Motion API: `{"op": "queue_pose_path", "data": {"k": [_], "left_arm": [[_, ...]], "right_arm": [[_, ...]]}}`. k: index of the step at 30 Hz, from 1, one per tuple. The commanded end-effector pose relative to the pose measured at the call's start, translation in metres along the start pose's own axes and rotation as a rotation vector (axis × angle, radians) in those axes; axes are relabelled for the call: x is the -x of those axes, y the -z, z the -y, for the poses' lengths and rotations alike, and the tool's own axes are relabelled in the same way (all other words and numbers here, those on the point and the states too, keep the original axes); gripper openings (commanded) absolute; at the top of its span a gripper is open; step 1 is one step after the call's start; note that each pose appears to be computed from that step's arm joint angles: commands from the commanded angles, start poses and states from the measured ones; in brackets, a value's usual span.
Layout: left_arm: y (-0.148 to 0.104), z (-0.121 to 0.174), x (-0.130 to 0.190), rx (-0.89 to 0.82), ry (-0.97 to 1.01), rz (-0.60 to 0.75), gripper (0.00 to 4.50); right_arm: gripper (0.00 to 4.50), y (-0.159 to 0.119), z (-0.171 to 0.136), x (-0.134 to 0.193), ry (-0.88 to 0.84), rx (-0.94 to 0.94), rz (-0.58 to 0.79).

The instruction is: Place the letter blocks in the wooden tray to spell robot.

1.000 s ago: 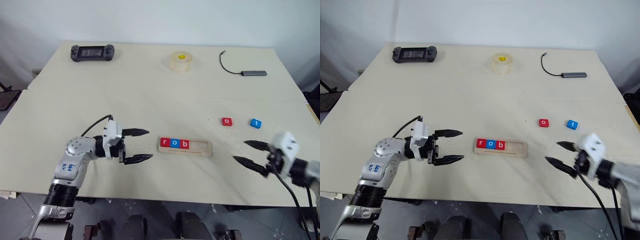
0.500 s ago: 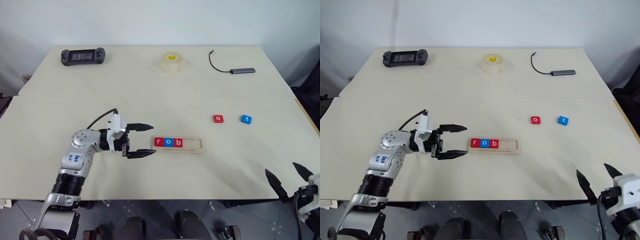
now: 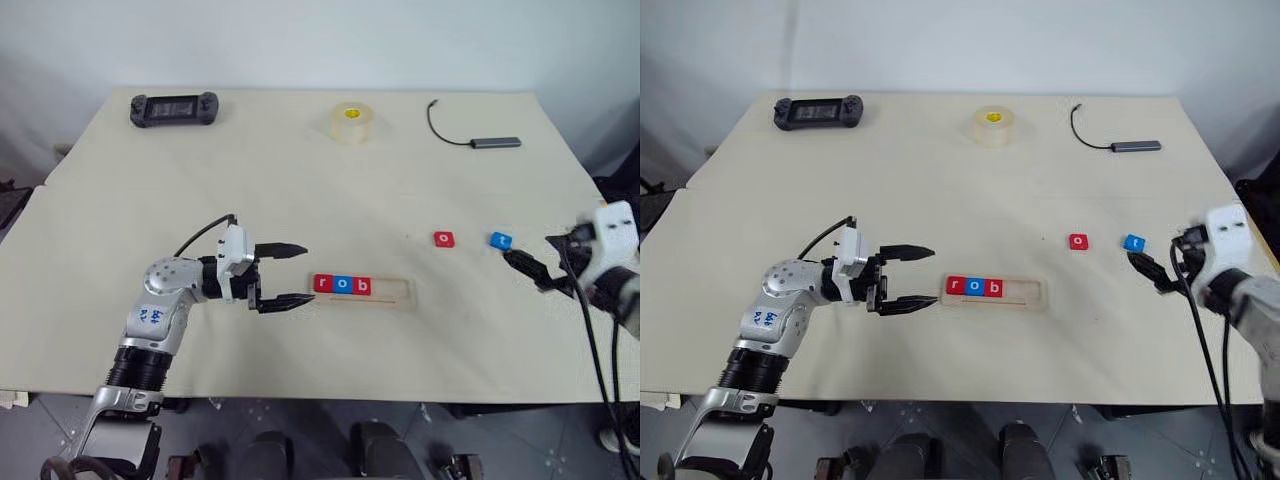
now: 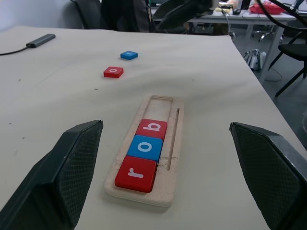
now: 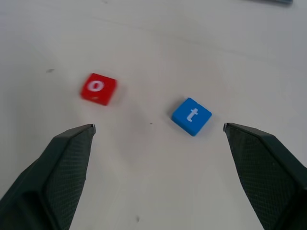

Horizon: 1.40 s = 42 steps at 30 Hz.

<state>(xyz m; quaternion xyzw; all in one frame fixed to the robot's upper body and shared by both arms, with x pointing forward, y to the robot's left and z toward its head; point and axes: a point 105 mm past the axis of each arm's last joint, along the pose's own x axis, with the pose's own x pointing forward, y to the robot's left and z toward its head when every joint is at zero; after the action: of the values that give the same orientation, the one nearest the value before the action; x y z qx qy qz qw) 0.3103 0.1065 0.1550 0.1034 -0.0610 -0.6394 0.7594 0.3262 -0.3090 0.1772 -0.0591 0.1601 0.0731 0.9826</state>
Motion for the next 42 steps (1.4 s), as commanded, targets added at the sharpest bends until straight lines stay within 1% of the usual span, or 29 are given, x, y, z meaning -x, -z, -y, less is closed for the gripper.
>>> {"op": "queue_pose_path", "data": {"k": [1, 9, 24, 26, 29, 32, 35, 39, 42], "left_arm": [[-0.009, 0.004, 0.001, -0.04, -0.003, 0.014, 4.5], [-0.007, 0.007, 0.004, -0.036, -0.024, 0.009, 4.5], [-0.006, 0.007, 0.006, -0.035, -0.052, 0.013, 4.5], [-0.006, 0.007, 0.006, -0.036, -0.055, 0.014, 4.5], [-0.006, 0.005, 0.006, -0.04, -0.062, 0.015, 4.5], [-0.006, 0.006, 0.006, -0.04, -0.064, 0.016, 4.5], [-0.005, 0.008, 0.004, -0.038, -0.06, 0.019, 4.5], [-0.007, 0.009, 0.004, -0.04, -0.064, 0.024, 4.5], [-0.008, 0.01, 0.007, -0.041, -0.073, 0.022, 4.5]], "right_arm": [[4.49, -0.004, 0.008, -0.008, 0.045, 0.033, -0.06], [4.49, -0.004, -0.005, -0.028, -0.004, 0.035, -0.092], [4.49, -0.017, -0.01, -0.032, -0.027, 0.049, -0.07], [4.49, -0.024, -0.018, -0.033, -0.046, 0.041, -0.047], [4.49, -0.032, -0.04, -0.039, -0.1, 0.007, -0.023], [4.49, -0.032, -0.062, -0.05, -0.133, -0.029, -0.027], [4.49, -0.024, -0.072, -0.064, -0.1, -0.023, -0.042], [4.49, -0.021, -0.061, -0.079, 0.038, -0.012, -0.014], [4.49, -0.022, -0.057, -0.085, 0.1, -0.009, 0.005]]}}
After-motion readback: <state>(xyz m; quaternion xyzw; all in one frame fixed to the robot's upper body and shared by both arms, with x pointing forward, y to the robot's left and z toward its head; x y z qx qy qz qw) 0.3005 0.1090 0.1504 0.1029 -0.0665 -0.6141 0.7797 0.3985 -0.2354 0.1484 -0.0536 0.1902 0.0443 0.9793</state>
